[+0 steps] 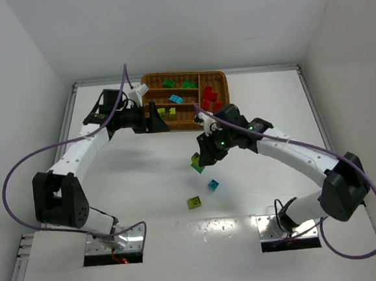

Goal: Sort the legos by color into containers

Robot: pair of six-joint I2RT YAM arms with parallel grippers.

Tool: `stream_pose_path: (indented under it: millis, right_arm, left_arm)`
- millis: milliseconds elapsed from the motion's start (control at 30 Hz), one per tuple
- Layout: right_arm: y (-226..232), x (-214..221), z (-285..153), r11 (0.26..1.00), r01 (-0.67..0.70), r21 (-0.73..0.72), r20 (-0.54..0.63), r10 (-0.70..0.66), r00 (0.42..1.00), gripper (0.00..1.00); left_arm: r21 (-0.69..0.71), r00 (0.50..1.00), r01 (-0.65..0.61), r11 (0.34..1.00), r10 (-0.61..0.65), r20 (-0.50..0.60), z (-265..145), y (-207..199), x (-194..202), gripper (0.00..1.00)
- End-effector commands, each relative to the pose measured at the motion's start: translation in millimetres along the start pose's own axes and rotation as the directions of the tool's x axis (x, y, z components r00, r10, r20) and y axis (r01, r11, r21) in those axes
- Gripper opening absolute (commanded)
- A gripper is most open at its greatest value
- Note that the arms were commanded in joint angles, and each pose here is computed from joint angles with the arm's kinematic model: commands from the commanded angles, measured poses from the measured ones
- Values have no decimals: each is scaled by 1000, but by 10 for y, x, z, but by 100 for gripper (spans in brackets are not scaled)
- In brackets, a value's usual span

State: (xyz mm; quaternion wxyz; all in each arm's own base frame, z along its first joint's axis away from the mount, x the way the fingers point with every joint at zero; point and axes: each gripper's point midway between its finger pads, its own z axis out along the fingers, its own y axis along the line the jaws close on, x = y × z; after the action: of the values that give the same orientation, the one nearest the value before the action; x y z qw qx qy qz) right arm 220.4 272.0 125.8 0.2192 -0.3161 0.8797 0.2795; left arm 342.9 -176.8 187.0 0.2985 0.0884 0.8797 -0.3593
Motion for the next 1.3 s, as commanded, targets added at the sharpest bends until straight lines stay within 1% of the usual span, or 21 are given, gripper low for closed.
stream_pose_path:
  millis: [0, 33, 67, 100, 133, 167, 267, 400, 467, 500, 567, 733, 767, 800, 833, 967, 1067, 1100, 1133, 1233, 1267]
  right_arm:
    - [363, -65, -210, 963, -18, -267, 36, 28, 999, 13]
    - [483, -75, -296, 939, -13, -343, 40, 28, 999, 13]
    - [522, -111, -341, 928, -10, -373, 47, 29, 998, 13]
    - [595, -112, -406, 901, -14, -434, 43, 36, 998, 13]
    - [614, -117, -436, 889, -17, -457, 42, 40, 998, 13]
    - [644, -168, -504, 879, -4, -476, 60, 37, 997, 13]
    - [684, -245, -613, 839, 5, -545, 86, 50, 995, 13]
    - [656, -383, -711, 832, 12, -555, 130, 72, 989, 13]
    - [587, -460, -747, 840, 19, -542, 157, 79, 984, 15]
    - [576, -453, -721, 839, -1, -544, 142, 93, 985, 15]
    - [548, -509, -745, 843, 10, -538, 162, 92, 982, 15]
    - [496, -584, -715, 843, -4, -538, 173, 115, 978, 15]
    - [496, -598, -716, 843, 4, -537, 181, 110, 977, 15]
    - [486, -592, -692, 842, -12, -539, 168, 122, 978, 15]
    - [492, -639, -711, 843, 6, -538, 187, 113, 976, 15]
    - [509, -636, -722, 837, -1, -547, 180, 119, 976, 15]
    - [495, -644, -698, 837, -1, -547, 180, 119, 976, 15]
    - [495, -644, -697, 837, -1, -547, 180, 119, 976, 15]
    - [495, -644, -697, 837, -1, -547, 180, 119, 976, 15]
    - [508, -640, -706, 832, 1, -554, 178, 118, 977, 15]
    - [508, -639, -706, 832, 1, -554, 178, 118, 977, 15]
  left_arm:
    - [341, 980, -200, 918, 195, 50, -208, -632, 8, 89]
    - [378, 977, -210, 902, 211, 39, -203, -695, 77, 90]
    - [452, 975, -209, 867, 222, 25, -246, -839, 143, 92]
    - [477, 970, -229, 849, 240, 38, -298, -900, 149, 94]
    - [511, 963, -247, 823, 268, 33, -291, -999, 212, 99]
    - [537, 958, -264, 801, 285, 46, -348, -1061, 221, 99]
    - [569, 943, -294, 768, 331, 40, -335, -1170, 357, 99]
    - [612, 932, -279, 740, 362, -13, -250, -1248, 560, 99]
    - [627, 926, -276, 728, 377, -31, -209, -1282, 639, 99]
    - [635, 926, -273, 722, 377, -31, -221, -1296, 644, 99]
    - [680, 914, -275, 679, 405, -36, -212, -1399, 741, 99]
    - [754, 899, -250, 607, 435, -52, -230, -1595, 888, 99]
    - [745, 897, -265, 613, 440, -43, -219, -1597, 853, 99]
    - [742, 894, -260, 618, 445, -57, -171, -1600, 893, 99]
    - [753, 891, -256, 606, 450, -60, -182, -1638, 922, 99]
    - [771, 888, -236, 591, 453, -76, -165, -1709, 947, 91]
    - [781, 887, -239, 576, 457, -65, -194, -1745, 923, 85]
    - [792, 885, -250, 557, 464, -47, -219, -1784, 889, 82]
    - [792, 885, -251, 557, 464, -46, -219, -1784, 889, 79]
    - [796, 882, -259, 547, 469, -35, -226, -1839, 862, 76]
    - [796, 882, -259, 547, 469, -35, -226, -1839, 862, 73]
